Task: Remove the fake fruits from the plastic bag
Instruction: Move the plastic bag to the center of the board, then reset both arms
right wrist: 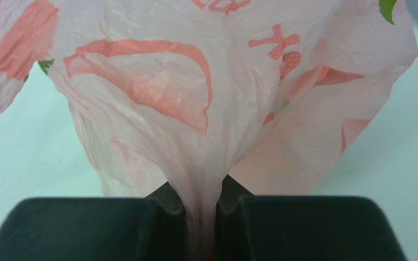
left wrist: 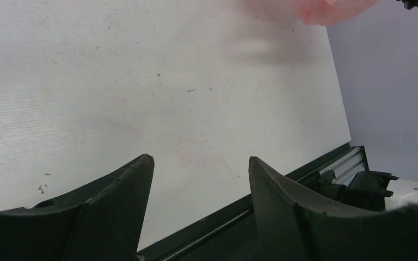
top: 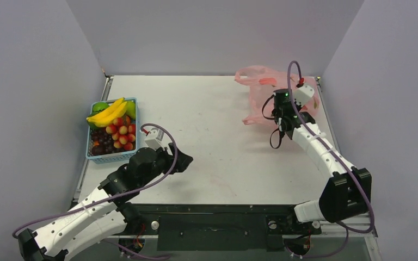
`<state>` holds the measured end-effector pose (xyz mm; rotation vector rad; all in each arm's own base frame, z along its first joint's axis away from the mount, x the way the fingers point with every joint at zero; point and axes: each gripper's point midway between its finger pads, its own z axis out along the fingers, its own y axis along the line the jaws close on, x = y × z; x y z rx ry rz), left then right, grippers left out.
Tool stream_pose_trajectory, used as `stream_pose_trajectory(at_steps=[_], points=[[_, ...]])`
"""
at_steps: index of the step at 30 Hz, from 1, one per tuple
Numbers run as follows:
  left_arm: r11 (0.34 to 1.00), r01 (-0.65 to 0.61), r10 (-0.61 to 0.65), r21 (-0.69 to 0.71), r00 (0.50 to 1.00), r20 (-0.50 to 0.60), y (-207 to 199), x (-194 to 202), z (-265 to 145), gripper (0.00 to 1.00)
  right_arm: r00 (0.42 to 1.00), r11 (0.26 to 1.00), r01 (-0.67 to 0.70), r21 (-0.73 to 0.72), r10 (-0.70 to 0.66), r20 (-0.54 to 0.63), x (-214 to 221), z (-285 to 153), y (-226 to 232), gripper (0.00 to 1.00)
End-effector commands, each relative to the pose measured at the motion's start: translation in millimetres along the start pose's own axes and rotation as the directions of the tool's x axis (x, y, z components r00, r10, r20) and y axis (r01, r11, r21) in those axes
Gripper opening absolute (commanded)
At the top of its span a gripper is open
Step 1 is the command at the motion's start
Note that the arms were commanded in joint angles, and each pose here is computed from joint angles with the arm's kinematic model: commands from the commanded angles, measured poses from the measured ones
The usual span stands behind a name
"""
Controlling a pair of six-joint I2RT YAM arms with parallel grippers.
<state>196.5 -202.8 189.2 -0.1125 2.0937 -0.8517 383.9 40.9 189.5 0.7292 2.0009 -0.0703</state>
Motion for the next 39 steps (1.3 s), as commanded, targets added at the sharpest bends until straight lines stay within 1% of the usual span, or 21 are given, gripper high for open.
stream_pose_trajectory(at_steps=[1,2,3,4,5,6,8,13,14,15,16,17,18,19,21,23,26,29,34,36,39], points=[[0.997,0.047,-0.051,0.058,0.997,0.066,-17.8,-11.1,-9.1,0.62,1.000,0.993,0.021,0.113,-0.024,0.019,-43.1,21.1,-20.0,0.14],[0.996,0.052,-0.058,0.069,0.995,0.078,-19.1,-13.8,-13.2,0.62,0.998,0.992,0.055,0.117,-0.055,-0.005,-47.0,22.9,-21.9,0.36],[0.995,0.055,-0.062,0.080,0.994,0.086,-19.9,-15.4,-17.4,0.62,0.997,0.990,0.075,0.120,-0.074,-0.016,-48.1,22.2,-23.3,0.48],[0.995,0.054,-0.062,0.083,0.994,0.095,-20.1,-17.3,-19.6,0.62,0.993,0.987,0.114,0.116,-0.111,-0.033,-48.1,18.6,-24.8,0.66],[0.995,0.052,-0.061,0.090,0.992,0.108,-20.6,-20.4,-23.9,0.62,0.992,0.986,0.127,0.109,-0.124,-0.039,-47.3,15.7,-25.1,0.72],[0.995,0.049,-0.060,0.090,0.991,0.118,-20.5,-23.0,-26.1,0.63,0.989,0.985,0.146,0.093,-0.143,-0.040,-47.7,8.2,-26.7,0.80],[0.996,0.035,-0.047,0.088,0.988,0.145,-21.1,-31.2,-33.7,0.65,0.986,0.983,0.168,0.069,-0.167,-0.025,-48.8,-8.0,-28.4,0.84],[0.998,-0.043,0.034,0.040,0.978,0.208,-23.9,-60.5,-57.9,0.68,0.973,0.973,0.228,-0.029,-0.227,0.036,-53.4,-67.7,-20.0,0.86],[0.998,-0.051,0.044,0.024,0.974,0.222,-22.7,-65.6,-60.9,0.68,0.973,0.973,0.224,-0.062,-0.220,0.065,-60.1,-84.3,-18.9,0.86],[0.998,-0.065,0.059,0.019,0.970,0.237,-25.0,-73.4,-68.5,0.68,0.969,0.963,0.243,-0.113,-0.237,0.063,-54.7,-97.2,-11.0,0.86],[0.998,-0.067,0.063,0.009,0.965,0.255,-25.9,-81.1,-75.6,0.68,0.971,0.959,0.236,-0.155,-0.224,0.087,-60.0,-113.8,-10.3,0.87],[0.997,-0.075,0.071,0.005,0.960,0.270,-25.9,-85.9,-80.7,0.68,0.969,0.946,0.244,-0.213,-0.234,0.074,-53.9,-125.3,-4.6,0.87],[0.997,-0.073,0.070,0.002,0.954,0.291,-27.6,-93.8,-88.0,0.68,0.974,0.939,0.226,-0.258,-0.210,0.087,-57.6,-139.5,-5.6,0.87],[0.997,-0.078,0.072,0.007,0.948,0.309,-28.7,-98.6,-94.5,0.69,0.975,0.923,0.222,-0.314,-0.209,0.075,-53.8,-148.9,-2.1,0.87],[0.997,-0.069,0.057,0.021,0.933,0.356,-32.0,-112.0,-110.2,0.69,0.979,0.899,0.201,-0.388,-0.174,0.104,-59.5,-172.0,-6.6,0.87],[0.997,-0.061,0.037,0.045,0.912,0.408,-36.3,-126.2,-127.6,0.69,0.976,0.874,0.185,-0.450,-0.112,0.185,-78.5,-203.3,-19.1,0.87],[0.992,-0.096,0.043,0.087,0.875,0.481,-45.1,-145.9,-156.2,0.69,0.958,0.871,0.163,-0.463,-0.027,0.287,-104.9,-230.8,-38.6,0.87],[0.992,-0.116,0.070,0.054,0.845,0.531,-41.8,-161.6,-176.8,0.70,0.925,0.885,0.114,-0.452,0.071,0.373,-128.3,-255.6,-66.8,0.88],[0.991,-0.131,0.112,-0.010,0.805,0.583,-33.1,-180.5,-206.4,0.71,0.876,0.923,-0.008,-0.385,0.192,0.442,-145.9,-265.8,-105.1,0.88],[0.992,-0.127,0.115,-0.022,0.797,0.593,-30.2,-183.3,-212.1,0.71,0.874,0.922,-0.012,-0.387,0.197,0.443,-141.7,-262.3,-105.8,0.88],[0.992,-0.127,0.116,-0.023,0.799,0.590,-29.1,-182.7,-213.8,0.71,0.894,0.916,0.042,-0.398,0.144,0.425,-135.5,-260.6,-97.6,0.88]])
